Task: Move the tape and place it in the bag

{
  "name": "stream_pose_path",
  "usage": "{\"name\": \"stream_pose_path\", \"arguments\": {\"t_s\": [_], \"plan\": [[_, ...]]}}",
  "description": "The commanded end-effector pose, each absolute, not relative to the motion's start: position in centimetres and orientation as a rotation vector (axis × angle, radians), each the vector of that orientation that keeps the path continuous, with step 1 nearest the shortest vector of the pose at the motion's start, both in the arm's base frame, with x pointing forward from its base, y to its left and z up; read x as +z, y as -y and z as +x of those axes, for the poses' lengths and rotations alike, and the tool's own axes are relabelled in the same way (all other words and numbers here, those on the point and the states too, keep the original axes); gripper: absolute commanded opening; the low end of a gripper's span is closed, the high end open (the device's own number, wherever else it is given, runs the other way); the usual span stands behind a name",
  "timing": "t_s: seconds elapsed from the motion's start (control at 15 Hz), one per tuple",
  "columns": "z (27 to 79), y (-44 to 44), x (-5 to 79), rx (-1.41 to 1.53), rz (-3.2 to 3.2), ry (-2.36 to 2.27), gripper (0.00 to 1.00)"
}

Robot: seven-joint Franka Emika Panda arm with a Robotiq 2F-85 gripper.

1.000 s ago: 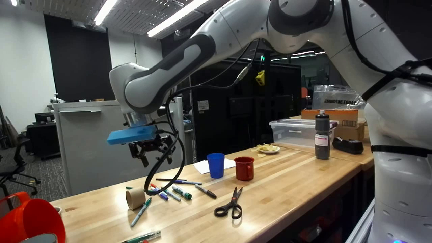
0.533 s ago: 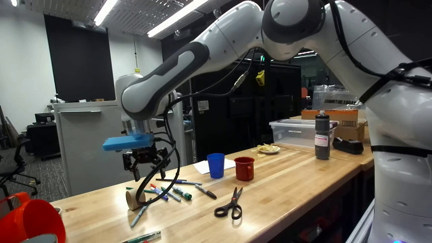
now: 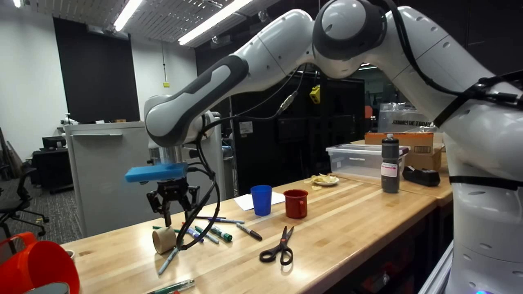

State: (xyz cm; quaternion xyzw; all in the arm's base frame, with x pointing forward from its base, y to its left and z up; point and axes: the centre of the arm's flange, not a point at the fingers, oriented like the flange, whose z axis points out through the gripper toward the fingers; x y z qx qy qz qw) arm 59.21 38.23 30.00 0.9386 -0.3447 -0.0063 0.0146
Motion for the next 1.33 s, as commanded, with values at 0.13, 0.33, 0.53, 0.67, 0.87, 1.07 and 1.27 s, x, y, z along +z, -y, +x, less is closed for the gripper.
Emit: {"name": "stream_pose_path", "arguments": {"t_s": [0.13, 0.33, 0.53, 0.67, 0.87, 1.07, 1.27], "plan": [[59.0, -39.0, 33.6, 0.038, 3.011, 0.950, 0.12], [59.5, -39.8, 34.0, 0.065, 3.017, 0.907, 0.00], [60.1, -40.7, 33.5, 0.053, 3.040, 0.881, 0.00], [60.4, -41.2, 33.4, 0.063, 3.041, 0.855, 0.00], [61.0, -42.0, 33.2, 0.071, 3.043, 0.814, 0.00], [61.3, -42.4, 33.8, 0.085, 3.041, 0.784, 0.00], [61.6, -42.0, 35.4, 0.127, 3.046, 0.777, 0.00]]}}
